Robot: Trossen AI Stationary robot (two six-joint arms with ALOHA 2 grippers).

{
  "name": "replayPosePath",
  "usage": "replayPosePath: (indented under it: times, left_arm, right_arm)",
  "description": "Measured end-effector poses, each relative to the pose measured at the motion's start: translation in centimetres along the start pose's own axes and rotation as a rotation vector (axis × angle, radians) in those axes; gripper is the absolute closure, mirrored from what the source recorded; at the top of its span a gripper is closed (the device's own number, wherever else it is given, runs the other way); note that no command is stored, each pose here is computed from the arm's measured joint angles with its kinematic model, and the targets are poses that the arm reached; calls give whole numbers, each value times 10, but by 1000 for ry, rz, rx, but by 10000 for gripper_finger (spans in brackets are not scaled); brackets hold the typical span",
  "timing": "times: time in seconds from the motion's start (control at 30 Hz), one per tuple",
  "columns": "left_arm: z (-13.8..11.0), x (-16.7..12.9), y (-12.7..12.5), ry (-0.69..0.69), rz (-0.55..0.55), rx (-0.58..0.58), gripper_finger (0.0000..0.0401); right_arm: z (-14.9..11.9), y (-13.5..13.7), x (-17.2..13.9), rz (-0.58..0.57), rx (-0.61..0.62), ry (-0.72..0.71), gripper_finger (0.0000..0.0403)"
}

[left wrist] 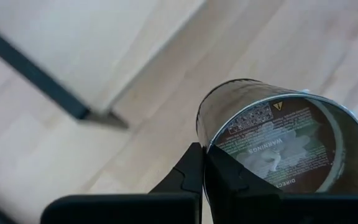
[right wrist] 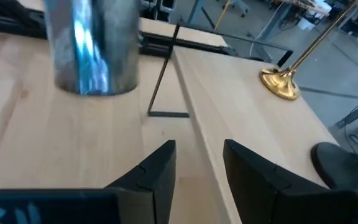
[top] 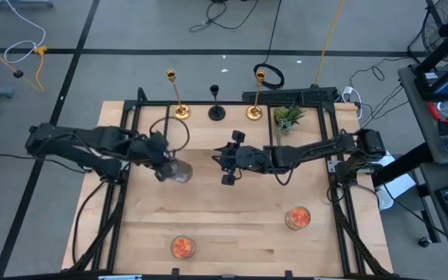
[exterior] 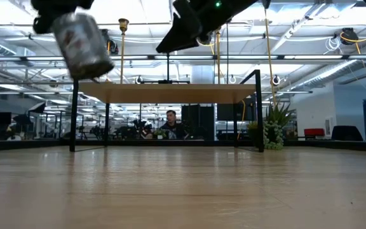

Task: Pick & Place candle stick holders
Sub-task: Put the brown scented candle on the shelf

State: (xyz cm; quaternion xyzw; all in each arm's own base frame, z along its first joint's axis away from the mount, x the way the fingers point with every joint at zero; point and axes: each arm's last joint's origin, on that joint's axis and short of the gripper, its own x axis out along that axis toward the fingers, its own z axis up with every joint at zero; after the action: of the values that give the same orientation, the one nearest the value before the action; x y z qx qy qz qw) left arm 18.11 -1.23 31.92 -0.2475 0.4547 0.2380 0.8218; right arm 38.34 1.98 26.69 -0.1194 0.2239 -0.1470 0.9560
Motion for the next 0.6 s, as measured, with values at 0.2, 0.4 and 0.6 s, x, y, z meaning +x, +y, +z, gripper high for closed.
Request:
replayPosePath:
  times: [0.2, 0.4, 0.6]
  left_arm:
    - [28, -27, -7, -113, 1, 41, 398]
    - [67, -29, -4, -65, 108, 18, 399]
    - [99, -19, 20, 59, 274, -9, 397]
  right_arm:
    - [2, 10, -8, 31, -7, 6, 273]
    - [5, 10, -11, 33, 4, -11, 273]
    - [6, 10, -12, 31, 7, -18, 273]
